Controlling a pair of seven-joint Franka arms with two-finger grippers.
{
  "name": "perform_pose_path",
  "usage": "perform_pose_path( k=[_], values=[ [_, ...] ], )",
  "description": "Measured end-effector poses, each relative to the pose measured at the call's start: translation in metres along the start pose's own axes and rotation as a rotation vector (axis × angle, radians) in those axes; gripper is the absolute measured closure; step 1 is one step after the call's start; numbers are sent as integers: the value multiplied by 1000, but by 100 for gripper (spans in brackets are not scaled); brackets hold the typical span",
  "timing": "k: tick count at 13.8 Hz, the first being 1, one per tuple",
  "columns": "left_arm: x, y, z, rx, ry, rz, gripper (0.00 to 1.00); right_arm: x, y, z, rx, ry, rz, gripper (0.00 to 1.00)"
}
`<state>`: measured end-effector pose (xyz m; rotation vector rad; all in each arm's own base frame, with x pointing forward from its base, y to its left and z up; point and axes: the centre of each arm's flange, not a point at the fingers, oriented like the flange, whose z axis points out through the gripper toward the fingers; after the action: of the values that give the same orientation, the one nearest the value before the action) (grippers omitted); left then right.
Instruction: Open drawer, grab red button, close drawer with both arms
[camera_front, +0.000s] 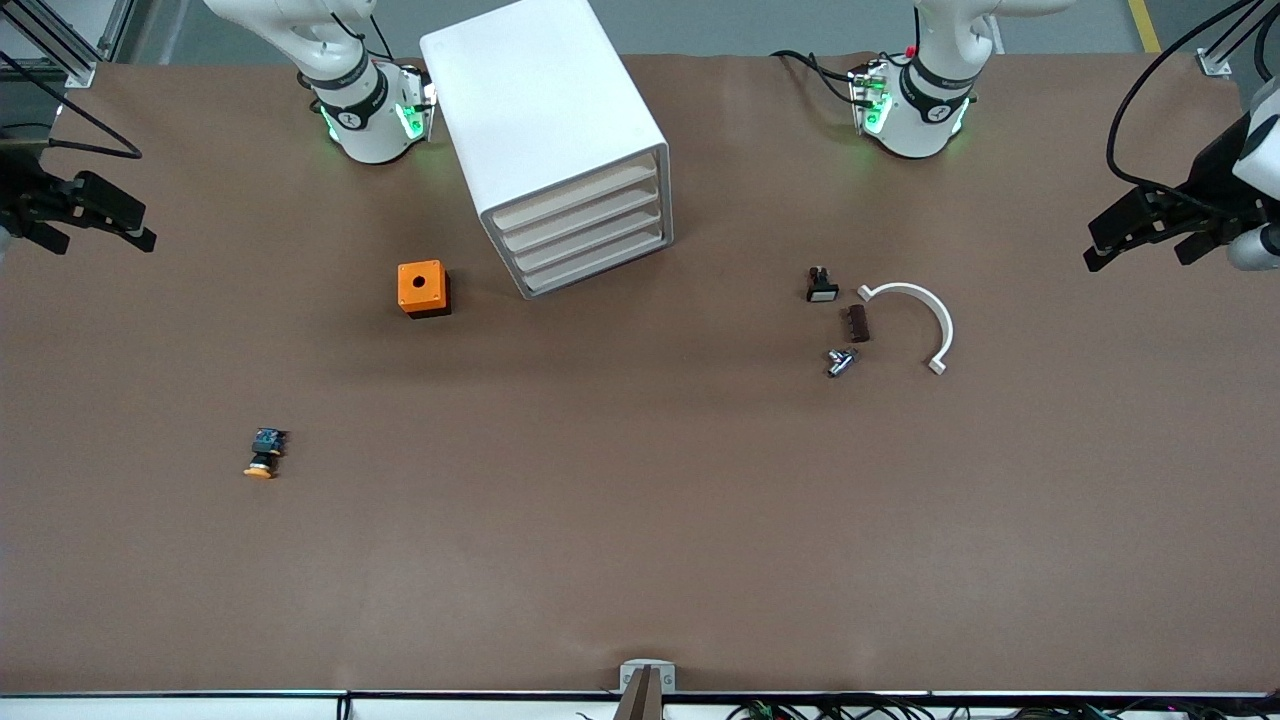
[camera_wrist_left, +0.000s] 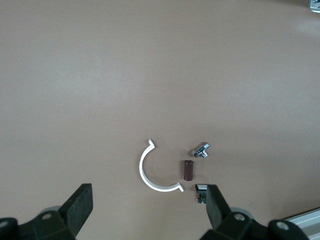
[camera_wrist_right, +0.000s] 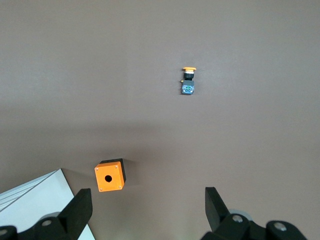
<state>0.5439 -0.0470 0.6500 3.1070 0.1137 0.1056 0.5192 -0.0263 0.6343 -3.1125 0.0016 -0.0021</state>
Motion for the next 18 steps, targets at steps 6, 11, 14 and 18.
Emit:
perform_pose_path(
  k=[6, 11, 14, 18],
  values=[
    [2, -3, 3, 1, -5, -6, 0, 0, 0, 0, 0, -1, 0, 0],
    [18, -6, 42, 12, -76, -15, 0, 0, 0, 0, 0, -1, -1, 0],
    [34, -3, 87, 24, -152, -14, 0, 0, 0, 0, 0, -1, -1, 0],
    [47, 17, 149, 19, -256, -21, 0, 0, 0, -1, 0, 0, -2, 0]
  ],
)
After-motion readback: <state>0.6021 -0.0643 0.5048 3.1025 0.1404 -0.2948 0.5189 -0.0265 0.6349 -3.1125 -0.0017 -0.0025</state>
